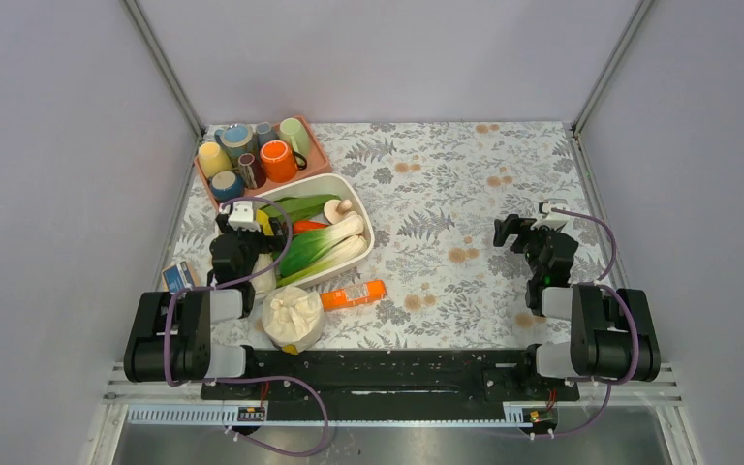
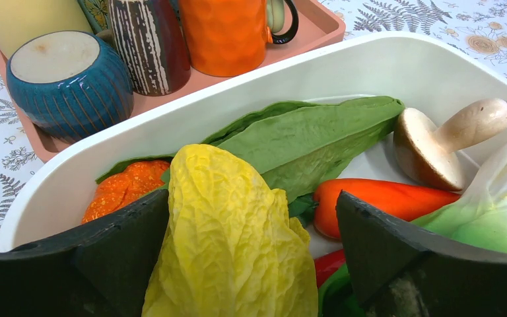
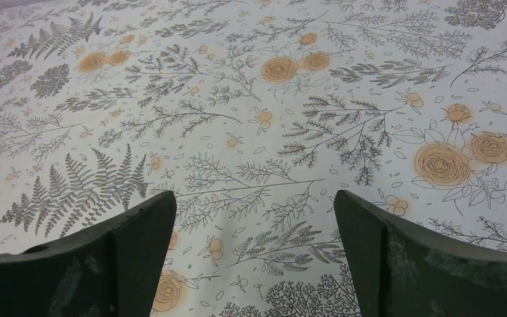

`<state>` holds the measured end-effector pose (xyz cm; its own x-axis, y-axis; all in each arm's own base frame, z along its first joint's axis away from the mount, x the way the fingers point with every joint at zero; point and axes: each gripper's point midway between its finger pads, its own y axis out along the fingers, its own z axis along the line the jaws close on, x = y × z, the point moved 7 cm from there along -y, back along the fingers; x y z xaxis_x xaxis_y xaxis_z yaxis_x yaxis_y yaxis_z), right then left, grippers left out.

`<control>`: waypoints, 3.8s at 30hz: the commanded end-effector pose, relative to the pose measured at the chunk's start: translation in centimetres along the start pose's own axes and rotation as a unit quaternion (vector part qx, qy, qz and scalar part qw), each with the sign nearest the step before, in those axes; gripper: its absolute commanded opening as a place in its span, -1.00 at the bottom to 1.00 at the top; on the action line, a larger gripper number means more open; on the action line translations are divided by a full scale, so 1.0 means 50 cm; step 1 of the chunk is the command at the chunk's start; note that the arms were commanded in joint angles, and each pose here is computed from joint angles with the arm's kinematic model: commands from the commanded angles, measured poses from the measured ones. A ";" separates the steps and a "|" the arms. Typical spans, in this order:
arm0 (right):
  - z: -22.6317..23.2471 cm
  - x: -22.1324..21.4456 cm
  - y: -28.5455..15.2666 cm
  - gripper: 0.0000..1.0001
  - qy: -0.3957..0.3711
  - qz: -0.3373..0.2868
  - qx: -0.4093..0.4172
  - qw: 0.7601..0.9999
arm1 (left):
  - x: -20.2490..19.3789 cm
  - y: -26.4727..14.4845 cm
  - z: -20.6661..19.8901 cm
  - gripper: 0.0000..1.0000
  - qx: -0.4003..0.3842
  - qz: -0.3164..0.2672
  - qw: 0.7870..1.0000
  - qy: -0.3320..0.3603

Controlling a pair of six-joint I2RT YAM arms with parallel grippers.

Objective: Turn the mug right side up

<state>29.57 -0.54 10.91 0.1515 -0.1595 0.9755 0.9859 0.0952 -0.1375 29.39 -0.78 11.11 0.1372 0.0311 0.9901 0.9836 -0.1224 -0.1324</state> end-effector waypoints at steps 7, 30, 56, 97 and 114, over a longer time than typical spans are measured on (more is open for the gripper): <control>0.023 0.036 -0.001 0.97 -0.033 -0.044 0.054 0.997 | 0.037 0.012 -0.004 0.98 -0.010 -0.041 0.999 0.005; 0.099 0.133 -0.010 0.97 0.010 -0.001 0.188 0.982 | 0.455 0.026 -0.038 0.89 -0.321 0.195 0.883 0.280; 0.085 0.127 -0.008 0.97 0.008 -0.012 0.156 0.988 | 0.234 0.537 -0.071 0.16 -0.280 0.264 0.563 0.732; 0.082 0.125 -0.013 0.97 0.009 -0.019 0.145 0.989 | 0.275 0.499 -0.070 -1.00 -0.147 0.167 0.682 0.697; 0.111 0.156 -0.005 0.97 0.057 -0.014 0.175 0.983 | 0.331 0.474 0.042 -1.00 -0.014 0.134 0.848 0.512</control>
<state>29.33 2.77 16.73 0.1965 -0.2403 0.9506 0.9202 0.3799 -0.0941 55.76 -3.07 17.85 0.1435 -0.9561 0.2554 0.8397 -0.0190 -0.5427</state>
